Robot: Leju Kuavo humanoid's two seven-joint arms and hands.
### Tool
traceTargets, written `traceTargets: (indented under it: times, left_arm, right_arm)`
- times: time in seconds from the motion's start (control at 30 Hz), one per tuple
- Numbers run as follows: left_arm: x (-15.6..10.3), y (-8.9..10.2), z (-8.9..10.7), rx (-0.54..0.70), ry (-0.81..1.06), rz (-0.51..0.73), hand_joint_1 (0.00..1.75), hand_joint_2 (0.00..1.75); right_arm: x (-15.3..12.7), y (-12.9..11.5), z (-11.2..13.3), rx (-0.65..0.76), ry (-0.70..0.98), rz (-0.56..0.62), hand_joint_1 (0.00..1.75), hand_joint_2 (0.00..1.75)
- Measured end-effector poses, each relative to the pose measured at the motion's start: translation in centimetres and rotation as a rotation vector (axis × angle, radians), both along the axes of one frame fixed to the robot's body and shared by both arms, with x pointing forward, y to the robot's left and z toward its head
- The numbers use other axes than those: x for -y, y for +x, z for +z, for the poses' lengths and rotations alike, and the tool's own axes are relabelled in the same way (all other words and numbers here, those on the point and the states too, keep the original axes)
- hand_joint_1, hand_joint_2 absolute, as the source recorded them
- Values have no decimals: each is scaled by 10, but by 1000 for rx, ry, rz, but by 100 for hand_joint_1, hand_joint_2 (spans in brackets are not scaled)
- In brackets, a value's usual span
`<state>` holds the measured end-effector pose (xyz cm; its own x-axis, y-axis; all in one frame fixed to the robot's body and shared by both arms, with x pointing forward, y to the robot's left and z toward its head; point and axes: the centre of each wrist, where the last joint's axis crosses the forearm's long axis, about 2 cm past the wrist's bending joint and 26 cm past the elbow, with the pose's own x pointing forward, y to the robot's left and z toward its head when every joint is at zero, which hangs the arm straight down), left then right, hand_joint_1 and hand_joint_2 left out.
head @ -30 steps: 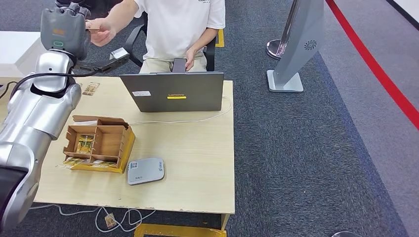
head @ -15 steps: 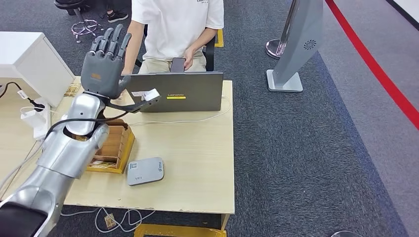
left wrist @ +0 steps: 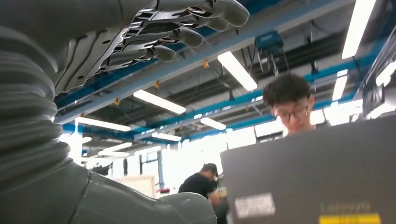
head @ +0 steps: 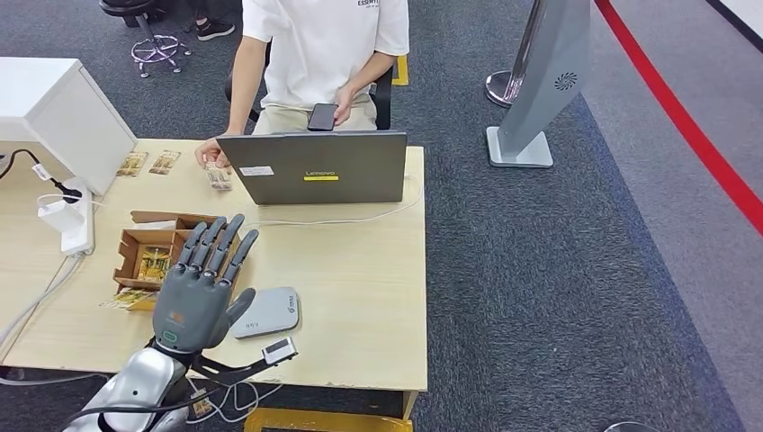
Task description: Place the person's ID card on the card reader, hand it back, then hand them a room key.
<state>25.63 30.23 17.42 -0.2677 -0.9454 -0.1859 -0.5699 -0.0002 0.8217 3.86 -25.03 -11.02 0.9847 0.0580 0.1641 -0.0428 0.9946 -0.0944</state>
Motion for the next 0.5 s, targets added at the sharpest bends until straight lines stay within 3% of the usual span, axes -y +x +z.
traceTargets:
  times: [0.2, 0.5]
  left_arm:
    - [-18, -11, -11, -63, 3, 64, 0, 175]
    - [-58, 16, -22, -190, -5, 250, 0, 175]
  right_arm:
    - [0, 0, 0, 1, 1, -1, 0, 0]
    - [0, 0, 0, -5, -3, 23, 0, 0]
